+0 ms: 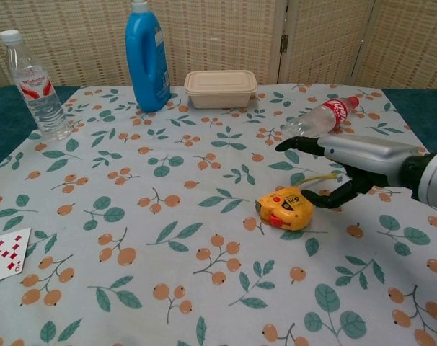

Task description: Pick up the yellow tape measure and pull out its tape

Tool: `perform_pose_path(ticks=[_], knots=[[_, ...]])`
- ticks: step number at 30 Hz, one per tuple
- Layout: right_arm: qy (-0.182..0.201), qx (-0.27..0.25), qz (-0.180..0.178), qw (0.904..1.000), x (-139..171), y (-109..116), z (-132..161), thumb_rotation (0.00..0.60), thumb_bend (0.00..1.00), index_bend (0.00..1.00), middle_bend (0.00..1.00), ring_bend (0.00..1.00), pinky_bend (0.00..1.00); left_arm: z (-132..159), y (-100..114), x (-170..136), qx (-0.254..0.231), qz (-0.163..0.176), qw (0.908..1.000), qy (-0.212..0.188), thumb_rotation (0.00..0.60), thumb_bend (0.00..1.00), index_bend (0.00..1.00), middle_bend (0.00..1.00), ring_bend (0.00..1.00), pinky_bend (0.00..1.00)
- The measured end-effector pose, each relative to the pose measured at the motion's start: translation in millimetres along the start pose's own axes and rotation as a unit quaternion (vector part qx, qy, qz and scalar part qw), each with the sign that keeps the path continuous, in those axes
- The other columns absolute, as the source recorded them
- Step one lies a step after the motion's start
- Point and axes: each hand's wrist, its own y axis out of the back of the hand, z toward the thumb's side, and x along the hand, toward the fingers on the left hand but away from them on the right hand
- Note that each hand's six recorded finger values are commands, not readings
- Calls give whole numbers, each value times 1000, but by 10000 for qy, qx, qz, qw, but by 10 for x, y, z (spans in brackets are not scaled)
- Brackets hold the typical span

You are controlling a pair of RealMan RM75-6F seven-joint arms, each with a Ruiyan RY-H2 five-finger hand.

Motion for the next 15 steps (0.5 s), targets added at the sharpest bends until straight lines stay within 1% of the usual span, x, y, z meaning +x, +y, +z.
perform_pose_path(ticks=[3, 8, 15], knots=[[-125, 96, -107, 9998, 119, -65, -87, 450, 330, 0, 0, 0, 0, 7, 4, -4, -34, -4, 10000, -27, 600, 297, 213, 159, 154, 0], [-213, 243, -131, 9994, 203, -175, -169, 452, 325, 0, 0, 0, 0, 18, 16, -10, -82, 11, 9999, -62, 600, 297, 213, 159, 154, 0], [-239, 356, -160, 9990, 83, -319, -149, 450, 324, 0, 0, 0, 0, 54, 18, -24, -138, -5, 9998, -129, 600, 297, 212, 159, 154, 0]])
